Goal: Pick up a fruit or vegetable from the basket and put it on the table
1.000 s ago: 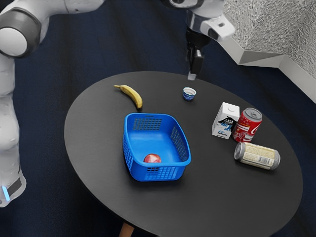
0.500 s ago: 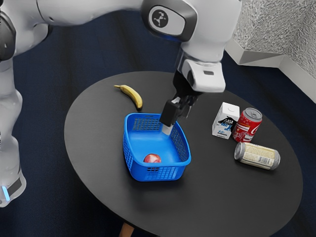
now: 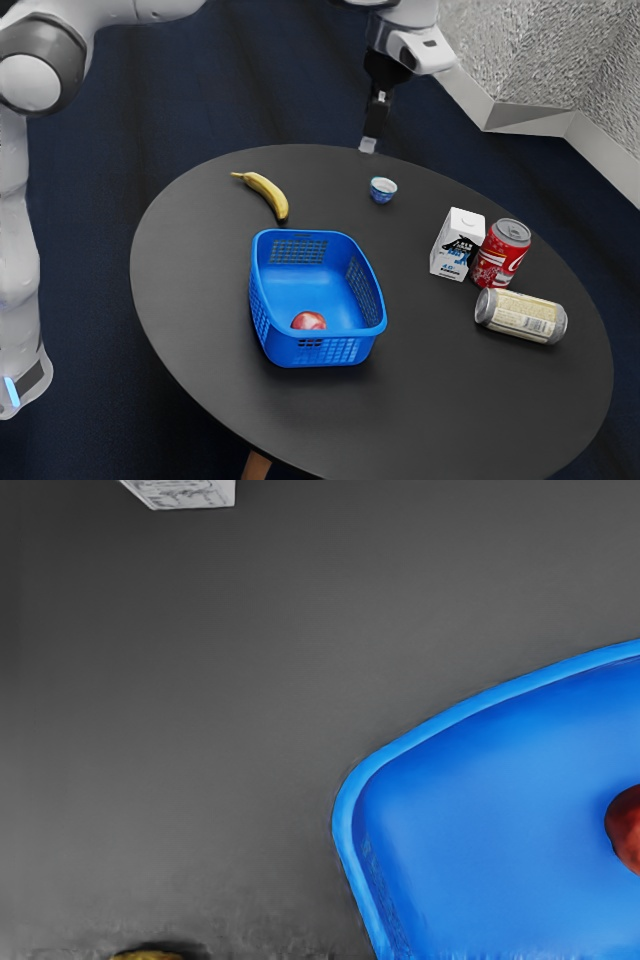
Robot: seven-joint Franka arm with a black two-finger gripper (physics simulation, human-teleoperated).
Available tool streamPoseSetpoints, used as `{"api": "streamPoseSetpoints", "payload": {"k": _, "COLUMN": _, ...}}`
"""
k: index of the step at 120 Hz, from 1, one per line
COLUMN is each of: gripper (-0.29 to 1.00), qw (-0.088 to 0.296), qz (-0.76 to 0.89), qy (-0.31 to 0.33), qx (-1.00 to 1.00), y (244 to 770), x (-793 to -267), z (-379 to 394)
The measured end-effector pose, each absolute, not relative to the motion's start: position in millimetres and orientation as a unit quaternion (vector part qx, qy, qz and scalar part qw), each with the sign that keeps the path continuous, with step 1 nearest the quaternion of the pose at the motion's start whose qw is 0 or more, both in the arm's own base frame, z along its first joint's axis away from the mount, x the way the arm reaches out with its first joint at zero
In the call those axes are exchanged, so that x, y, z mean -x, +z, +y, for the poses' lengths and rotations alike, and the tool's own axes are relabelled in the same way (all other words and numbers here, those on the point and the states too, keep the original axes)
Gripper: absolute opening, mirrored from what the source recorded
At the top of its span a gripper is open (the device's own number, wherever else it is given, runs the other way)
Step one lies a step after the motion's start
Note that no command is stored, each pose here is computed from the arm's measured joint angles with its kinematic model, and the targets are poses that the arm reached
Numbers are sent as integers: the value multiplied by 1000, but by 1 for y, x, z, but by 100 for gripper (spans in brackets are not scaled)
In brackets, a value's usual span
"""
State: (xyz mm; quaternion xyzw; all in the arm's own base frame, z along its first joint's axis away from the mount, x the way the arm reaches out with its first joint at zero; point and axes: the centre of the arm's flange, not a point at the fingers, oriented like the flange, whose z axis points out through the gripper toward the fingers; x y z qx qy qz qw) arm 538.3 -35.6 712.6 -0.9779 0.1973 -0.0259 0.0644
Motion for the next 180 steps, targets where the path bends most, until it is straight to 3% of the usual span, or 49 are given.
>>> {"api": "streamPoseSetpoints", "payload": {"k": 20, "gripper": 70, "qw": 69, "qz": 119, "qy": -22, "qx": 990, "y": 712, "x": -538, "z": 61}}
{"api": "streamPoseSetpoints", "payload": {"k": 39, "gripper": 70, "qw": 62, "qz": 101, "qy": -21, "qx": 993, "y": 710, "x": -535, "z": 90}}
{"api": "streamPoseSetpoints", "payload": {"k": 55, "gripper": 70, "qw": 54, "qz": 141, "qy": -21, "qx": 988, "y": 706, "x": -543, "z": 54}}
{"api": "streamPoseSetpoints", "payload": {"k": 93, "gripper": 70, "qw": 42, "qz": 319, "qy": -21, "qx": 947, "y": 695, "x": -536, "z": -135}}
{"api": "streamPoseSetpoints", "payload": {"k": 130, "gripper": 70, "qw": 36, "qz": 262, "qy": -15, "qx": 964, "y": 690, "x": -551, "z": -64}}
{"api": "streamPoseSetpoints", "payload": {"k": 180, "gripper": 70, "qw": 34, "qz": 294, "qy": 5, "qx": 955, "y": 678, "x": -541, "z": -110}}
